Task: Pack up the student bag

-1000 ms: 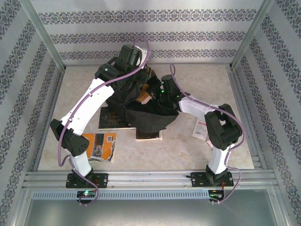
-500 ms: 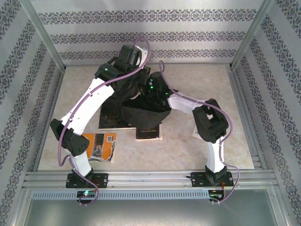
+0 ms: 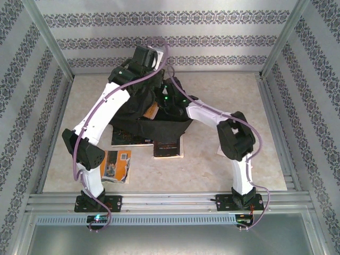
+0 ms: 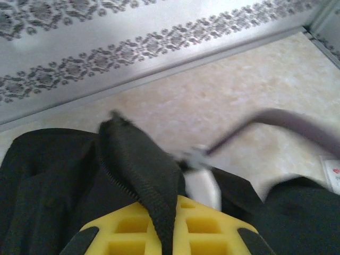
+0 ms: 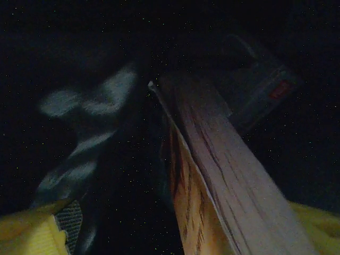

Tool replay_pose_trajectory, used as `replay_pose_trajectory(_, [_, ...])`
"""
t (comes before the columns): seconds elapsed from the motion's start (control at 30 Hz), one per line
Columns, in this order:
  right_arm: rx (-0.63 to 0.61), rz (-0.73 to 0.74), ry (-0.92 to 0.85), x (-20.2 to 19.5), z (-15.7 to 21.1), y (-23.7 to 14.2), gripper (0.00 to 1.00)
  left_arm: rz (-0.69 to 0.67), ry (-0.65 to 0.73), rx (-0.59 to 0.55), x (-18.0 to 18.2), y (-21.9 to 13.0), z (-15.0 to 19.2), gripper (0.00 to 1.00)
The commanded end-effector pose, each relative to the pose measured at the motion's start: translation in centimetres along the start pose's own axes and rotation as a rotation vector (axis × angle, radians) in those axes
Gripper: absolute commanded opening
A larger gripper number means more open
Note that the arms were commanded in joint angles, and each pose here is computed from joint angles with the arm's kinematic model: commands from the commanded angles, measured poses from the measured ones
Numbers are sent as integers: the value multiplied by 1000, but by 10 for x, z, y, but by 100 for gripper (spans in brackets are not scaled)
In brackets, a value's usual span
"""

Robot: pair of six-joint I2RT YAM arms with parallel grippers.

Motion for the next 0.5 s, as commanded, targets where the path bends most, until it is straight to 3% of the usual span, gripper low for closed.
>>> replay_pose_trajectory(0.0, [-63,-2,-192,27,-15,-61,87,-82,-103,-59,36,14,-18,0])
replay_pose_trajectory(0.23, [-73,122,-226,-5,0,-116,80,-57,-285,-74,80,37,-31,0])
replay_pose_trajectory(0.37, [-13,141,-244,-22,22,-124,76,7,-299,-26,71,51,-31,0])
replay_pose_trajectory(0.47, [73,180,-229,-38,42,-126,74,87,-337,70,58,63,-15,15])
Point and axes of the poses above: each hand's point on the last joint's axis, 136 mm out from that joint toward the fingers, its own y axis out along the fingers, its own x axis along the line the jaws close on, z = x × y, the point moved 3 cm from there along -y, back along the fingers, and after that the axes turned 5 degrees about -y, right-handed, at the moved point
